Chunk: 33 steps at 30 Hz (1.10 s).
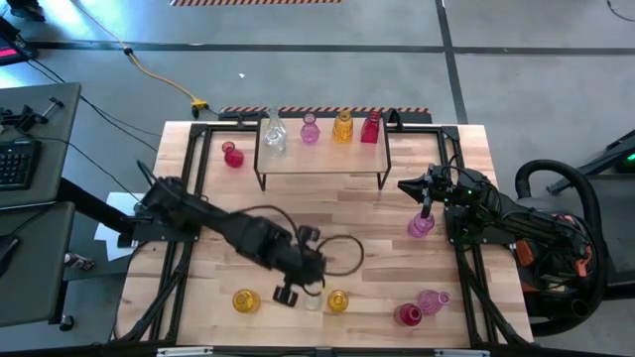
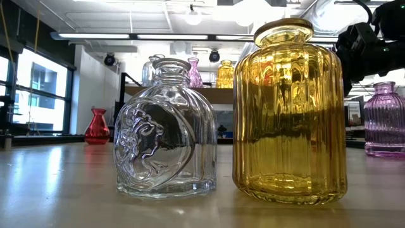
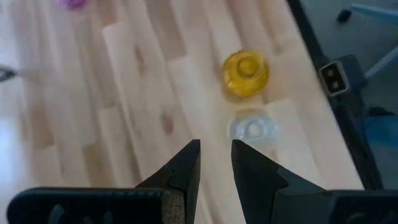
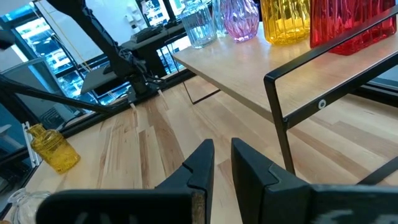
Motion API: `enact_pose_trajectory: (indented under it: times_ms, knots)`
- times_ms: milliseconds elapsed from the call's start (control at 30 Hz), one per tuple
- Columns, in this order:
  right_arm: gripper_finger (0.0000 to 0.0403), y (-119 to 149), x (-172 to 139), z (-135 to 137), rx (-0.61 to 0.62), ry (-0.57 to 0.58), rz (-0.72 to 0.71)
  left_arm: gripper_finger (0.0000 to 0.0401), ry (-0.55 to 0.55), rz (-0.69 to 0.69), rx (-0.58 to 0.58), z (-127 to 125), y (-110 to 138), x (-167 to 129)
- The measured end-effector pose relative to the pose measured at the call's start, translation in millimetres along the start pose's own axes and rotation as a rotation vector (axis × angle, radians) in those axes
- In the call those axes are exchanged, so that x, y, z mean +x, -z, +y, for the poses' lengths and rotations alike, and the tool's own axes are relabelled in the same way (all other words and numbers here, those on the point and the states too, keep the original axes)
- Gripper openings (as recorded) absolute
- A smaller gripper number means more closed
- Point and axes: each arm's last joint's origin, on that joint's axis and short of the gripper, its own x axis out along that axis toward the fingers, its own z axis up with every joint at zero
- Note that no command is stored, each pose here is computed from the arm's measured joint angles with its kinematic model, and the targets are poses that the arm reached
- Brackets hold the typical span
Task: Sort vases onto shelf
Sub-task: Put the right yellow vase on the shelf aligned with the other yellow vase
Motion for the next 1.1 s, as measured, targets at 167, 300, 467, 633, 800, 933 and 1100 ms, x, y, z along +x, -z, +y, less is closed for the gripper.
enact_pose_trajectory:
  times_ms: [167,300,467,633,800,933,1100]
  knots:
    - [0.0037,0,0,0,0.001,0.001,0.004,0.0083,0.025,-0.063,0.052,-16,-10,19]
    - [0.0037,0,0,0,0.001,0.002,0.005,0.0083,0.050,-0.108,0.066,-24,-17,33]
    - [0.0037,1,0,0,0.002,0.005,0.014,0.0083,0.070,-0.122,0.076,-28,-21,48]
    - [0.0037,1,0,-1,0.003,0.006,0.016,0.0083,0.100,-0.125,0.085,-31,-23,67]
    - [0.0037,2,0,-1,0.003,0.007,0.020,0.0083,0.131,-0.120,0.089,-31,-24,83]
    - [0.0037,2,0,-1,0.004,0.008,0.024,0.0083,0.137,-0.091,0.088,-27,-23,96]
    - [0.0037,2,1,-1,0.004,0.009,0.025,0.0084,0.169,-0.065,0.073,-20,-21,110]
